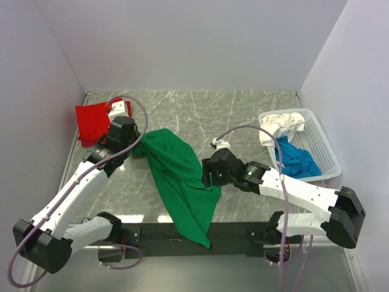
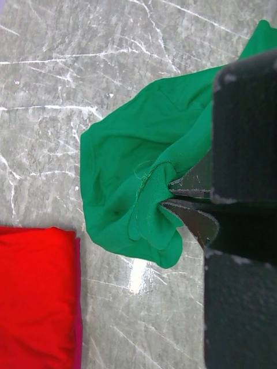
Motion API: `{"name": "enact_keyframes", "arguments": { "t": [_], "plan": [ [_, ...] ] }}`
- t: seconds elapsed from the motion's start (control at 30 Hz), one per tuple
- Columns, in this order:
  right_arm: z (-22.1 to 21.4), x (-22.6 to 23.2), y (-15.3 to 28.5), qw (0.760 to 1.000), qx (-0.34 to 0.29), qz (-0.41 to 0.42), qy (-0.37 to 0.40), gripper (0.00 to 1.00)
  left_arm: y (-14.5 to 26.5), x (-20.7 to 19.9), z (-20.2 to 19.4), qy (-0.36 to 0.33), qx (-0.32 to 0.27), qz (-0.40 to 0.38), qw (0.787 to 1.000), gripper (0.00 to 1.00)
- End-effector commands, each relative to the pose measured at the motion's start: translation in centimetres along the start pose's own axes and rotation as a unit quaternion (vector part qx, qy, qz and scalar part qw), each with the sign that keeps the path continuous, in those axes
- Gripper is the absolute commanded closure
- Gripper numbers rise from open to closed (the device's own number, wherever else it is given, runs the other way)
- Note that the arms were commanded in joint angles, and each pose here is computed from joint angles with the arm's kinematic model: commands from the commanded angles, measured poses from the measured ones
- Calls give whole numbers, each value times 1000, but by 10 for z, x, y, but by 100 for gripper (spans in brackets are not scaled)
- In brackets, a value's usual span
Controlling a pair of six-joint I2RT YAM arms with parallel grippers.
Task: Fold and stack the t-shirts
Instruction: Flatten the tshirt out
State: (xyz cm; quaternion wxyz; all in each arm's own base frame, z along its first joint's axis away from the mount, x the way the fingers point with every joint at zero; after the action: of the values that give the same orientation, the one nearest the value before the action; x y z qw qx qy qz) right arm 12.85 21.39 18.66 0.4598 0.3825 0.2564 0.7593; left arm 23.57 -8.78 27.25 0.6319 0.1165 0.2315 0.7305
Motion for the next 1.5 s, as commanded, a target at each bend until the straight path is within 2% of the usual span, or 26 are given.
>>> {"name": "enact_keyframes", "arguments": {
  "t": [0.0, 0.17, 0.6, 0.8, 0.9, 0.93, 1.03, 1.2, 1.3, 1.33, 1.4, 1.43, 1.47],
  "plan": [
    [18, -12, -13, 999, -27, -34, -2, 31, 10, 0, 11, 12, -19, -19, 1000, 100],
    [-1, -17, -35, 1000, 23, -22, -1, 37, 11, 1, 9, 12, -18, -19, 1000, 100],
    [-16, -20, -67, 998, 58, -22, 8, 41, 11, 0, 10, 8, -15, -22, 1000, 100],
    [-22, -22, -79, 996, 83, -36, 14, 58, 13, 2, 10, 6, -15, -18, 1000, 100],
    [-20, -24, -76, 996, 75, -47, 13, 71, 14, 2, 11, 7, -17, -17, 1000, 99],
    [-19, -24, -75, 996, 72, -50, 14, 82, 14, 2, 11, 7, -16, -17, 1000, 100],
    [-10, -24, -63, 997, 53, -57, 19, 100, 13, 1, 12, 6, -17, -20, 1000, 100],
    [21, -33, -35, 995, 3, -94, 20, 100, 17, -3, 26, 2, -25, -26, 999, 100],
    [57, -46, 0, 990, -61, -125, 8, 100, 26, -6, 44, -8, -38, -41, 998, 100],
    [76, -42, 22, 988, -103, -119, 1, 100, 27, -7, 47, -22, -40, -46, 998, 100],
    [94, -52, 47, 978, -141, -152, 1, 100, 36, -10, 59, -32, -43, -65, 996, 100],
    [112, -48, 72, 972, -183, -147, -6, 100, 37, -11, 63, -50, -44, -73, 995, 99],
    [119, -48, 85, 968, -200, -151, -1, 100, 40, -14, 65, -59, -43, -93, 993, 100]
  ]
}}
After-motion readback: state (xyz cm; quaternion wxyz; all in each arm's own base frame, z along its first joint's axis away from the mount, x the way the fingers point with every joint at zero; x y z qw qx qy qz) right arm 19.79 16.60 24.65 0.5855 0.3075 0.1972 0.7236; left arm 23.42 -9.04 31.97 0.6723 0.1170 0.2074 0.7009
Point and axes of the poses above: each gripper's point midway between its finger pads, its own y axis back along the fingers, its own x axis along the line the jaws close on, z = x × y, the point moved 9 cm from there along y, back along the fingers, and after that the axes turned 5 degrees about -y, right-handed, at the moved point
